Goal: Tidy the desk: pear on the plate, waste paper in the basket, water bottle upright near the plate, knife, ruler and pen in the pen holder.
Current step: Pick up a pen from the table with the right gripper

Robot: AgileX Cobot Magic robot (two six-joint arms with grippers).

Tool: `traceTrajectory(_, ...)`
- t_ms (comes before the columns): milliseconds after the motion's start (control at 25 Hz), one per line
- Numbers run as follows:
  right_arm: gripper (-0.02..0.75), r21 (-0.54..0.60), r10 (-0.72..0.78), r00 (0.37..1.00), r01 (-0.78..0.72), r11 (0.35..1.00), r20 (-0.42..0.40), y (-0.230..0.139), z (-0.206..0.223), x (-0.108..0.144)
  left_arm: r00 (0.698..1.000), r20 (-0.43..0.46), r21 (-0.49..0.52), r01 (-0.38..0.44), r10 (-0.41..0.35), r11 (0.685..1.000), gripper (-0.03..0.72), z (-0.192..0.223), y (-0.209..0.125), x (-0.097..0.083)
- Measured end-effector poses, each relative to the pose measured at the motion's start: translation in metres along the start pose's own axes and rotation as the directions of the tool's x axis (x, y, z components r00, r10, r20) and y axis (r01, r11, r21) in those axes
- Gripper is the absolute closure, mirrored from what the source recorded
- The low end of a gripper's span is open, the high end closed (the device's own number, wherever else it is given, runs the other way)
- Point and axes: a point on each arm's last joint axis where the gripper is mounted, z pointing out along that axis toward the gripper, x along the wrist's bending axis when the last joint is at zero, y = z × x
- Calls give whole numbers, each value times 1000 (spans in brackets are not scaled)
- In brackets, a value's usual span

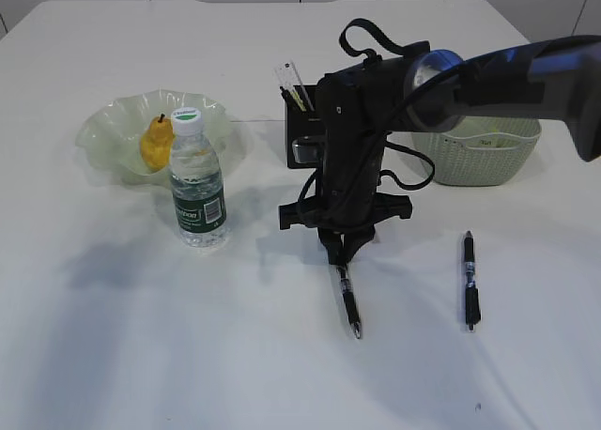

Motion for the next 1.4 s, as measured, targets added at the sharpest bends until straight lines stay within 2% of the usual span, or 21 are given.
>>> traceTrajectory(280, 645, 1, 2, 1000, -2, 1000, 0, 0, 0, 0, 1000, 0, 0, 0, 0, 1000, 167, 0, 0, 0)
traceTrajectory(760, 646, -15, -13, 1000, 13, 1000, 7, 2, -5, 0, 1000, 0, 0, 0, 0, 1000, 167, 0, 0, 0)
traceTrajectory(1280, 652, -256, -37, 997, 17, 966, -71, 46, -91, 11, 1000, -1, 13, 0, 0, 1000, 167, 0, -1, 0)
traceTrajectory(1400, 703, -281, -34, 997, 11, 960, -76, 48, -108, 3, 1000, -1, 15, 0, 0, 1000, 167, 0, -1, 0)
